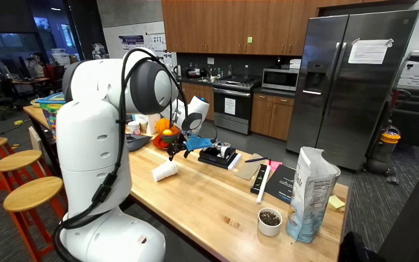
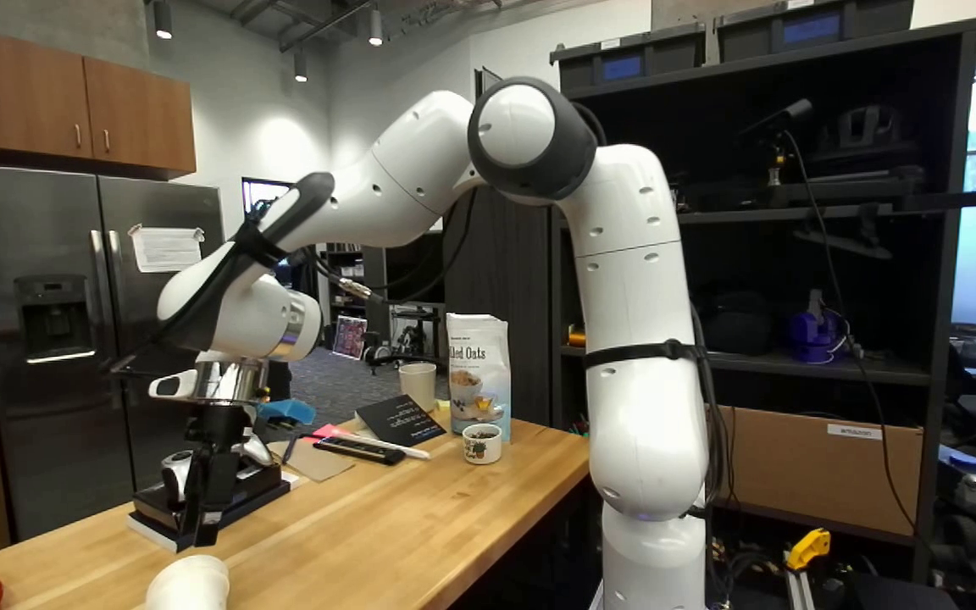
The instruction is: Move the cups to the left
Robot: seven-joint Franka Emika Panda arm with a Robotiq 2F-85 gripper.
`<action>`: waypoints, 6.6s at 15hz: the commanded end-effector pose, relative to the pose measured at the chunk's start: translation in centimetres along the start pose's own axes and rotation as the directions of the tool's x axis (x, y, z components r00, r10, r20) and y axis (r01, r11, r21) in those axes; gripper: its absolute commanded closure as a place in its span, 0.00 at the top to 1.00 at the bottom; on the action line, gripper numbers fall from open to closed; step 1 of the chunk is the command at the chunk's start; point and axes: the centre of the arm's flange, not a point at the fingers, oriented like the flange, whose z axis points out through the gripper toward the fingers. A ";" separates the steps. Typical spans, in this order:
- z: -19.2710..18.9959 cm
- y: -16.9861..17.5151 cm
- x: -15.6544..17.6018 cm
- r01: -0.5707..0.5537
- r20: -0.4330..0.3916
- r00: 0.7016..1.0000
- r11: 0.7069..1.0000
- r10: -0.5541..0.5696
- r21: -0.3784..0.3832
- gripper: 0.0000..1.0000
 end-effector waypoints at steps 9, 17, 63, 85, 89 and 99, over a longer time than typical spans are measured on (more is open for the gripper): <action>3.2 -0.2 -1.2 0.089 -0.175 0.984 0.946 -0.035 0.311 1.00; 2.7 -0.7 -2.2 0.063 -0.163 0.986 0.874 0.019 0.482 1.00; -10.1 -9.0 7.6 0.245 0.298 0.935 0.958 -0.192 -0.149 0.01; -4.0 -13.3 21.7 0.615 0.487 0.735 0.766 -0.471 -0.188 0.01; -2.4 -13.5 24.1 0.658 0.491 0.700 0.735 -0.519 -0.162 0.01; 1.3 -13.9 28.9 0.735 0.514 0.617 0.669 -0.596 -0.106 0.01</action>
